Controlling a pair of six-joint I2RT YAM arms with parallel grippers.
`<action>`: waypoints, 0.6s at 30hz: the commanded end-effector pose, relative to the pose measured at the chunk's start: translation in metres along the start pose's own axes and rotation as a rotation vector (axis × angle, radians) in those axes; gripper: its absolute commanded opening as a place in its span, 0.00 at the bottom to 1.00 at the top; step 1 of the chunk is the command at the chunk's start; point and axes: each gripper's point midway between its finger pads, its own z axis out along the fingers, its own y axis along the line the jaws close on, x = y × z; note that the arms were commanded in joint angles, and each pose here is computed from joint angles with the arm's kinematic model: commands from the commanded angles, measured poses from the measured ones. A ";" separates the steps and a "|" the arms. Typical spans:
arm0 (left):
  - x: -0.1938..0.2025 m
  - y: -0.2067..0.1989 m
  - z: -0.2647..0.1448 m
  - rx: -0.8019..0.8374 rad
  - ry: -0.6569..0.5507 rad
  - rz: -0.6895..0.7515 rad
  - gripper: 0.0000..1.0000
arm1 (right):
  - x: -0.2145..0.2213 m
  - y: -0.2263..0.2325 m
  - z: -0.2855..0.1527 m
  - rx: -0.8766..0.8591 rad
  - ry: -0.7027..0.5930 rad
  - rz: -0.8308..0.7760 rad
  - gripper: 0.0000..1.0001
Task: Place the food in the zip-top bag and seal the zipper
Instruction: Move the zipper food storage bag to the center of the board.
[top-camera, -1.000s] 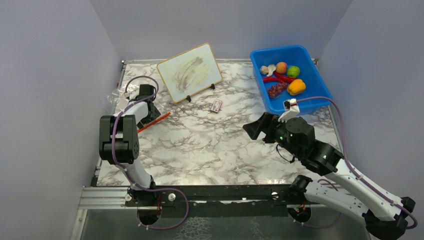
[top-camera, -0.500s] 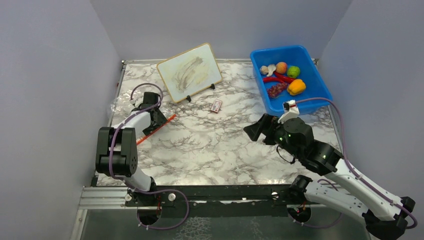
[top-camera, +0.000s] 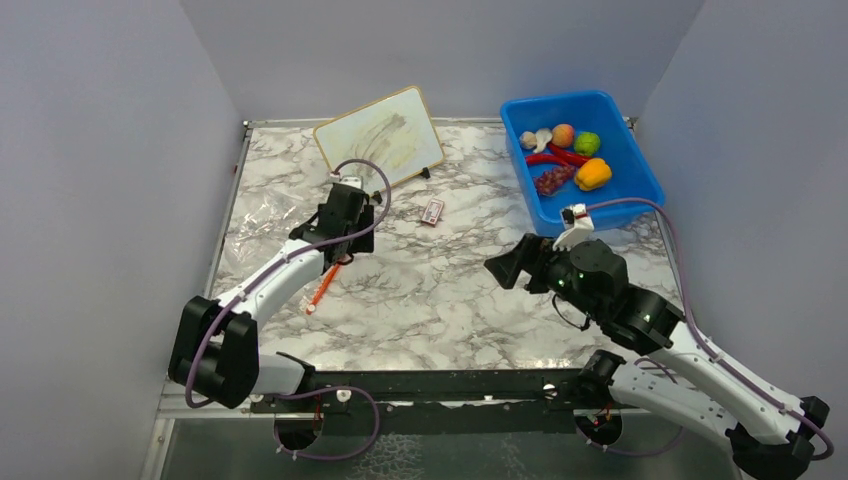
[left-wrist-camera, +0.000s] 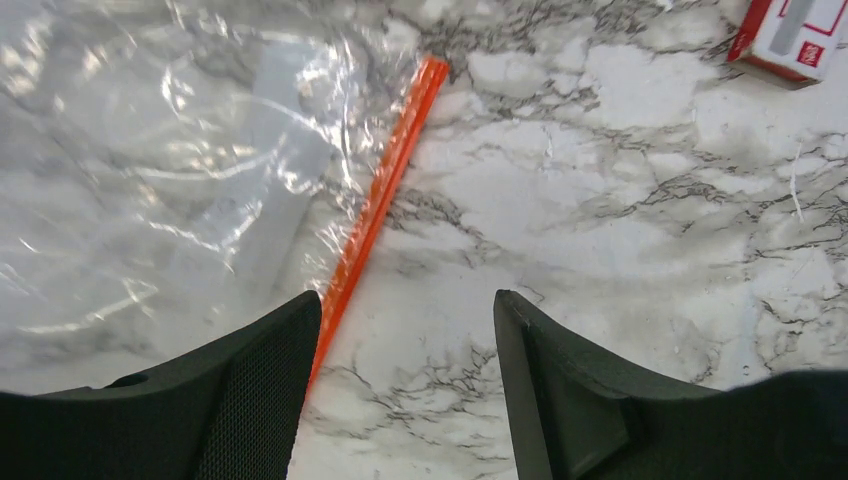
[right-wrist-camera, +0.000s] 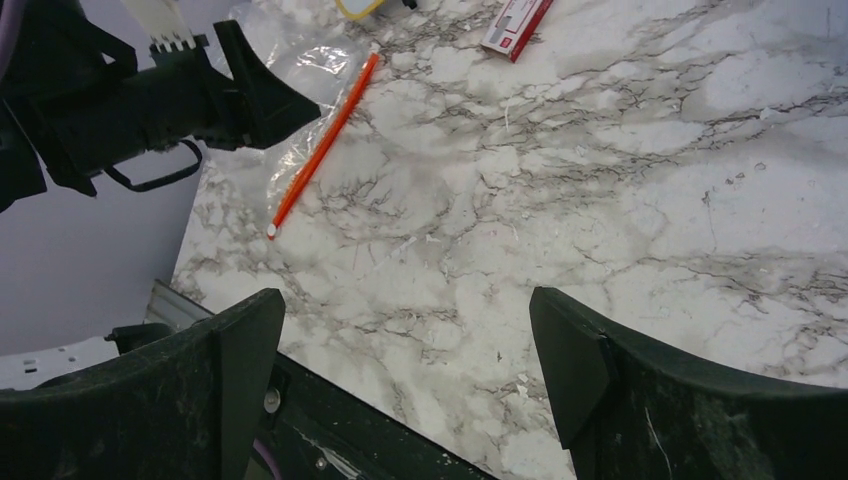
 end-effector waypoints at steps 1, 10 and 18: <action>-0.052 0.013 -0.012 -0.075 -0.161 0.338 0.66 | -0.007 0.017 -0.008 -0.120 -0.050 -0.031 0.94; -0.019 0.045 0.016 -0.219 -0.021 0.584 0.67 | -0.016 0.019 -0.013 -0.112 -0.069 -0.012 0.92; 0.007 0.046 0.037 -0.213 0.077 0.666 0.67 | -0.007 0.012 -0.006 -0.061 -0.025 0.013 0.91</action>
